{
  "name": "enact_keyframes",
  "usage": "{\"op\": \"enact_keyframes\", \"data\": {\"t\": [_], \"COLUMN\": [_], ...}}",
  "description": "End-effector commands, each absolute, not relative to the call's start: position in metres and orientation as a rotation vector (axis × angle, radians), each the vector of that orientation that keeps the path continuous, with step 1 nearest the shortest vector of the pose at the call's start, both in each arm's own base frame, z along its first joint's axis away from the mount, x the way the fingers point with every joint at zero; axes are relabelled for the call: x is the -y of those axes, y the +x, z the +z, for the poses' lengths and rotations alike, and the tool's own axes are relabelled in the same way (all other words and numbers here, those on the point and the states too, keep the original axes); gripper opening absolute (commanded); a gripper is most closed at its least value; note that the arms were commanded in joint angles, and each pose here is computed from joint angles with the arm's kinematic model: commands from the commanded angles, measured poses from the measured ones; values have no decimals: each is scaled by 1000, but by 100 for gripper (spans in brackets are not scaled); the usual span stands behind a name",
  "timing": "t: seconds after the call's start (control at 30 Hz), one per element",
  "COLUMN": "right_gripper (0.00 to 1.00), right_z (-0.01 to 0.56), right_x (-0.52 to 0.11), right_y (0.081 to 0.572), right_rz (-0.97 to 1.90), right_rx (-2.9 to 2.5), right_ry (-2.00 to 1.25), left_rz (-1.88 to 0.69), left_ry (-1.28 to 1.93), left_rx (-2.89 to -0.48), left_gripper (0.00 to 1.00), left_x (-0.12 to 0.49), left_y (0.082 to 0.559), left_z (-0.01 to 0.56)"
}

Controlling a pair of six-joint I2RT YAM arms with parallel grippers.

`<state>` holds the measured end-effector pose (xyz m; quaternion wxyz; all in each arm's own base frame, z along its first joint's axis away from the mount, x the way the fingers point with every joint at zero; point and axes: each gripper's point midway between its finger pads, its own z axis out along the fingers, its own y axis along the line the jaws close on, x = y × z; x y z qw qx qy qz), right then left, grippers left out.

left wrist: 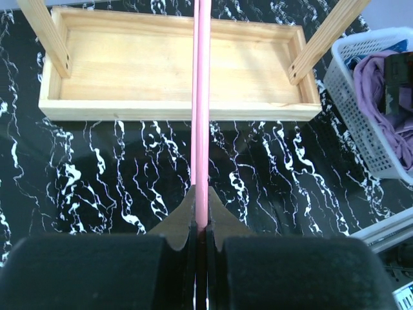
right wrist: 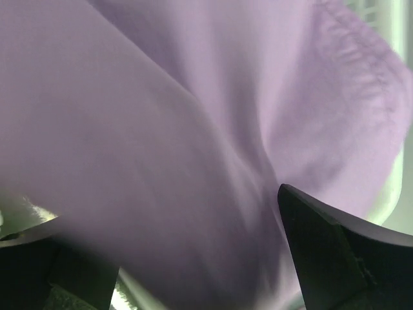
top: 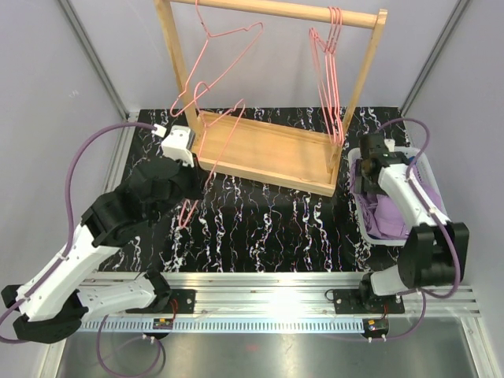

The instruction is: Remove the trousers from the hanger

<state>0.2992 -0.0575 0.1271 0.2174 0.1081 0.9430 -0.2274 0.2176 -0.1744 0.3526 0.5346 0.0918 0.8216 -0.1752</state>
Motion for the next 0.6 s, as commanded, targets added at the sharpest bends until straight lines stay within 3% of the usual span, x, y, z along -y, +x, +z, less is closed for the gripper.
{"op": "enact_keyframes", "data": {"t": [0.0,0.3,0.47,0.57], "right_gripper": [99,99,98,90], "right_z": [194,286,230,147], "right_x": [51,31,13,1], "right_y": [305,291,313,325], "right_rz": [-465,-112,67,87], "right_rx": [-2384,-2003,-2041,-2239], "right_ry": [425,583,711,815], "left_rz": [-458,-483,-538,-534], "left_ry": [216,218,203,203], "left_rx": [-1868,-1822,-1784,-1785], "left_gripper": [0,0,0,0], "left_x": [164,150,139,134], "left_y": [210,198,184,181], "left_z": [392,422,439,443]}}
